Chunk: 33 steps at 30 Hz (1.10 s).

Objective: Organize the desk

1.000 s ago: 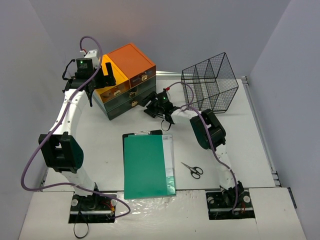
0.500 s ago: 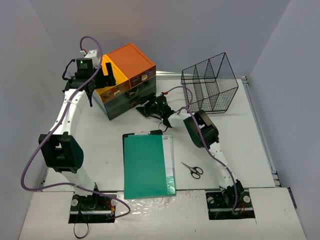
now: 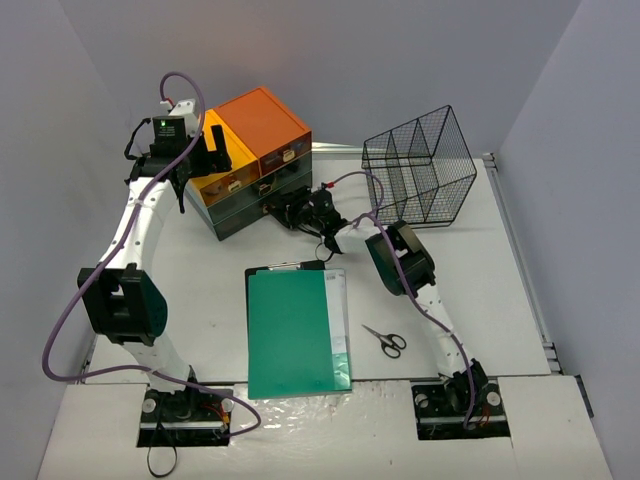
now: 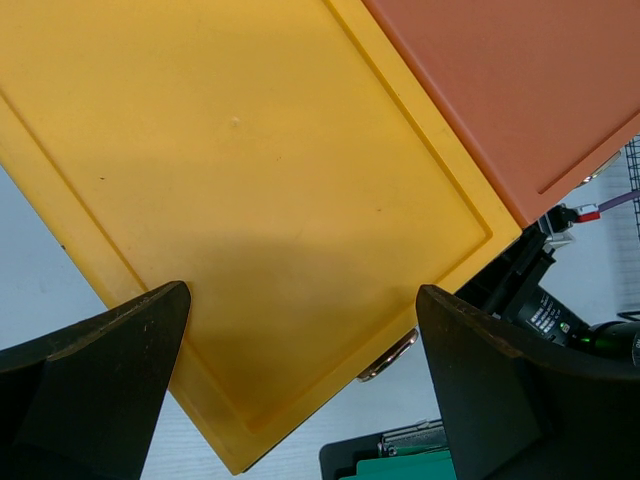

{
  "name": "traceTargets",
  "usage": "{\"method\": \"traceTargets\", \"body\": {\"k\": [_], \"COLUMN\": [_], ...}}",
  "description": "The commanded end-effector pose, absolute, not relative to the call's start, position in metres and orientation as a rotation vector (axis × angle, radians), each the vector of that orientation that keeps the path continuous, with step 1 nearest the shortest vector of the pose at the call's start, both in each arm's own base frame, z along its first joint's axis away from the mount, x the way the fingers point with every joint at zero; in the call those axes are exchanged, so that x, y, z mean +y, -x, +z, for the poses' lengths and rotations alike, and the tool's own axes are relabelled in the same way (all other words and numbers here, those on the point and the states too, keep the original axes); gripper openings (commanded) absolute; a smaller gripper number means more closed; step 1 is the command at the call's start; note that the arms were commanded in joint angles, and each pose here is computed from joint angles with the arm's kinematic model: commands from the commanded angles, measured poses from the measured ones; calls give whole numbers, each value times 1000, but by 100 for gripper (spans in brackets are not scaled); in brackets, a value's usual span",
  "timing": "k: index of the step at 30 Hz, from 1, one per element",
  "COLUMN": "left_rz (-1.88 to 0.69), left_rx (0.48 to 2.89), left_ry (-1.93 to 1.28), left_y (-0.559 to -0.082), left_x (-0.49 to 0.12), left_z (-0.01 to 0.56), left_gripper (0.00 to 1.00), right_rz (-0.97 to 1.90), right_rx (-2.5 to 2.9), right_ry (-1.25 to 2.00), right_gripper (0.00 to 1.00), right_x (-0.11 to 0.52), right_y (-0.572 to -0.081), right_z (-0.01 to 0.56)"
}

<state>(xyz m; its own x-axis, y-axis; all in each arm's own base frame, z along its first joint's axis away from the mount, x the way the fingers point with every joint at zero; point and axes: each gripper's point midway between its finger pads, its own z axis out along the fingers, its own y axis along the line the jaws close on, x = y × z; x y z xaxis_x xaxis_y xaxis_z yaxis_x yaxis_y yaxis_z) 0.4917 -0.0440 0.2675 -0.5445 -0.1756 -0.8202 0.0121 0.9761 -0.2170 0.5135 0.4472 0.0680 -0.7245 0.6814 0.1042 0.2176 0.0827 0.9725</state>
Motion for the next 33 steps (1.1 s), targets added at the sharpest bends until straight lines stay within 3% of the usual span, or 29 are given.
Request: {"method": "traceTargets", "body": {"k": [1,33], "left_rz": [-140,-134], "left_rx": [2296,2301], "left_ry": [199,198], "left_y": [-471,-470], "left_x": [-19,-18], "left_z": [232,231], "left_gripper": [97,97], "right_rz": [1774,1645], "right_rx": [1902,2016], "right_ry": [-834,-839], "right_gripper": [38,43], "right_x": [455,453], "right_y": [-521,-525], "right_z": [113,76]}}
